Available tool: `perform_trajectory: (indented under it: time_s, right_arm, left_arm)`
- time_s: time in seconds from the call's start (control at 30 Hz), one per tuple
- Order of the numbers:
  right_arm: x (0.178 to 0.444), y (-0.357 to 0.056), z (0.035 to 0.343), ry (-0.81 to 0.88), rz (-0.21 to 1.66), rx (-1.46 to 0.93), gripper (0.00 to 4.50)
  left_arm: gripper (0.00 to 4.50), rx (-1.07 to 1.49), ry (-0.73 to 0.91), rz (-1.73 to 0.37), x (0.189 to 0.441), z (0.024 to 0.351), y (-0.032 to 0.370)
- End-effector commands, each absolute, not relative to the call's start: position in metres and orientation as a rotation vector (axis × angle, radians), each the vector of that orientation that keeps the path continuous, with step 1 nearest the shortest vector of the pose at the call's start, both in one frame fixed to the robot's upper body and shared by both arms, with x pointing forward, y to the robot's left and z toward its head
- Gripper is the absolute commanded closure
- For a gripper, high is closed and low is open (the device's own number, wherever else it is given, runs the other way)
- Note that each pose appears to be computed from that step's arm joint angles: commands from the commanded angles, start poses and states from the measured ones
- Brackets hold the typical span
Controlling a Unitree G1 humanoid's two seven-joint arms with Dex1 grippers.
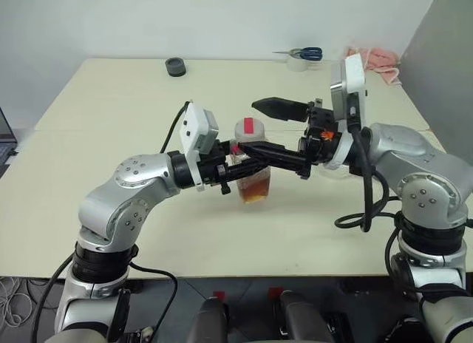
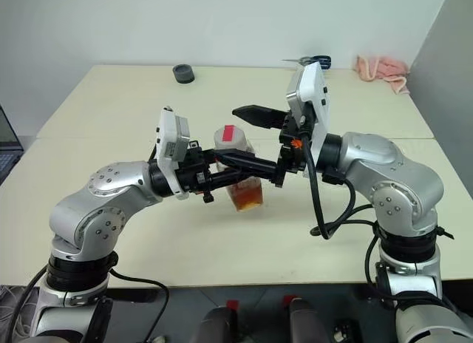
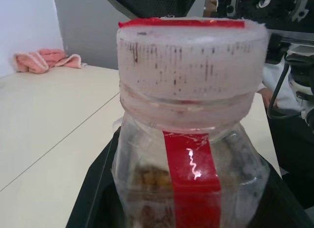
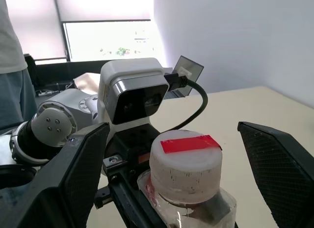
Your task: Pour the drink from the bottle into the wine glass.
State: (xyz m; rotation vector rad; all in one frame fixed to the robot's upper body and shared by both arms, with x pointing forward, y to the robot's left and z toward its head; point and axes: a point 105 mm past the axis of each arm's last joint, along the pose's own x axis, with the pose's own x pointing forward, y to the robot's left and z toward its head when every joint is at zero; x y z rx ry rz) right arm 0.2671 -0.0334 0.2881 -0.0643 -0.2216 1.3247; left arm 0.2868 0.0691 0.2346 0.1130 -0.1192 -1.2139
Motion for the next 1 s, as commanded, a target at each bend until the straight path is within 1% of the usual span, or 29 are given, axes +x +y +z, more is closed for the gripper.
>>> perform_trajectory:
  time_s: [0.03, 0.17, 0.2, 0.27, 0.4, 0.47, 0.53, 0.6, 0.67, 0.73, 0.8, 0.87, 1.0]
  right_arm:
    - [0.262, -0.030, 0.295, -0.268, 1.327, -0.070, 0.05]
    - [0.268, -0.028, 0.293, -0.261, 1.318, -0.070, 0.05]
    - [0.270, -0.028, 0.293, -0.262, 1.316, -0.061, 0.21]
    - [0.271, -0.028, 0.294, -0.268, 1.316, -0.054, 0.65]
    - [0.273, -0.028, 0.295, -0.271, 1.323, -0.053, 2.04]
    - [0.273, -0.028, 0.295, -0.269, 1.330, -0.056, 2.65]
    - [0.272, -0.028, 0.295, -0.265, 1.343, -0.061, 2.65]
    - [0.269, -0.028, 0.294, -0.255, 1.398, -0.056, 2.65]
    - [0.258, -0.028, 0.291, -0.222, 1.518, -0.036, 2.65]
    - [0.243, -0.026, 0.284, -0.189, 1.687, -0.076, 2.65]
    - [0.234, -0.025, 0.281, -0.166, 1.811, -0.113, 2.65]
    - [0.236, -0.020, 0.284, -0.167, 1.874, -0.134, 2.65]
    - [0.250, -0.016, 0.289, -0.215, 1.864, -0.181, 2.65]
  left_arm:
    - [2.70, 0.133, -0.193, -1.243, 0.284, 0.249, 0.063]
    - [2.70, 0.136, -0.196, -1.243, 0.284, 0.250, 0.063]
    - [2.70, 0.137, -0.197, -1.241, 0.285, 0.250, 0.064]
    - [2.70, 0.138, -0.198, -1.238, 0.284, 0.250, 0.065]
    - [2.70, 0.140, -0.196, -1.233, 0.283, 0.250, 0.066]
    - [2.70, 0.142, -0.195, -1.230, 0.283, 0.250, 0.067]
    - [2.70, 0.141, -0.194, -1.230, 0.283, 0.249, 0.067]
    - [2.70, 0.139, -0.187, -1.246, 0.280, 0.248, 0.066]
    - [2.70, 0.133, -0.179, -1.284, 0.273, 0.247, 0.063]
    - [2.70, 0.125, -0.168, -1.336, 0.265, 0.247, 0.059]
    - [2.70, 0.130, -0.155, -1.382, 0.257, 0.246, 0.054]
    - [2.70, 0.130, -0.150, -1.414, 0.251, 0.248, 0.051]
    - [2.70, 0.125, -0.153, -1.411, 0.252, 0.251, 0.050]
